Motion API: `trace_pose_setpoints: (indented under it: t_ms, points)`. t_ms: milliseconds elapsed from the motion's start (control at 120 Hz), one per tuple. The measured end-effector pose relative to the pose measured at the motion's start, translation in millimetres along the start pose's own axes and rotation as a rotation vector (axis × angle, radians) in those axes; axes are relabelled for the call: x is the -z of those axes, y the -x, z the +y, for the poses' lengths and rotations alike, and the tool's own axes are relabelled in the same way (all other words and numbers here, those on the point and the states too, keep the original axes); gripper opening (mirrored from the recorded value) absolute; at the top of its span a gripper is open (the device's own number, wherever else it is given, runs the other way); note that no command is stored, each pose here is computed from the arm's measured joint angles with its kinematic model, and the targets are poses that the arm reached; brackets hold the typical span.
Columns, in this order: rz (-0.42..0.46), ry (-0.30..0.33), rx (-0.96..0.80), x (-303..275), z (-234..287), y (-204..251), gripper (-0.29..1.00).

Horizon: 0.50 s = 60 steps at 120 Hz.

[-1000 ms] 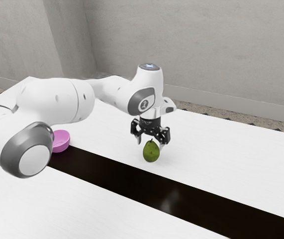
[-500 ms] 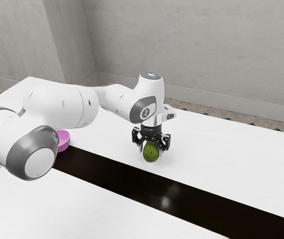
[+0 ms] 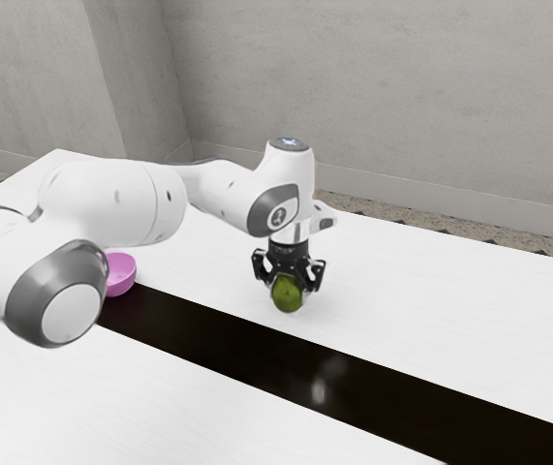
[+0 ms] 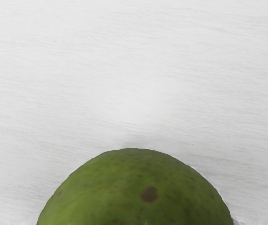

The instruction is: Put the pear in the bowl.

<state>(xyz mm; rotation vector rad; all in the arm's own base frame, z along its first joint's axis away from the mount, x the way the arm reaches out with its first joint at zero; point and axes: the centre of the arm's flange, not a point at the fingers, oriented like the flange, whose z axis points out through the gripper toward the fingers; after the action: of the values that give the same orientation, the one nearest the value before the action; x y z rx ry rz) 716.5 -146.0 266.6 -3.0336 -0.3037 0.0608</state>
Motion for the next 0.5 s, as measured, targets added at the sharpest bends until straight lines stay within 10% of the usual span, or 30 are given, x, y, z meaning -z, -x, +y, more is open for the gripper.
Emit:
trace_pose_setpoints:
  t_ms: [200,500]
  points:
    - [-0.003,-0.024,0.079,29.1,-57.0,11.6,0.26]
    - [-0.039,-0.012,0.415,39.9,-280.1,4.0,0.25]
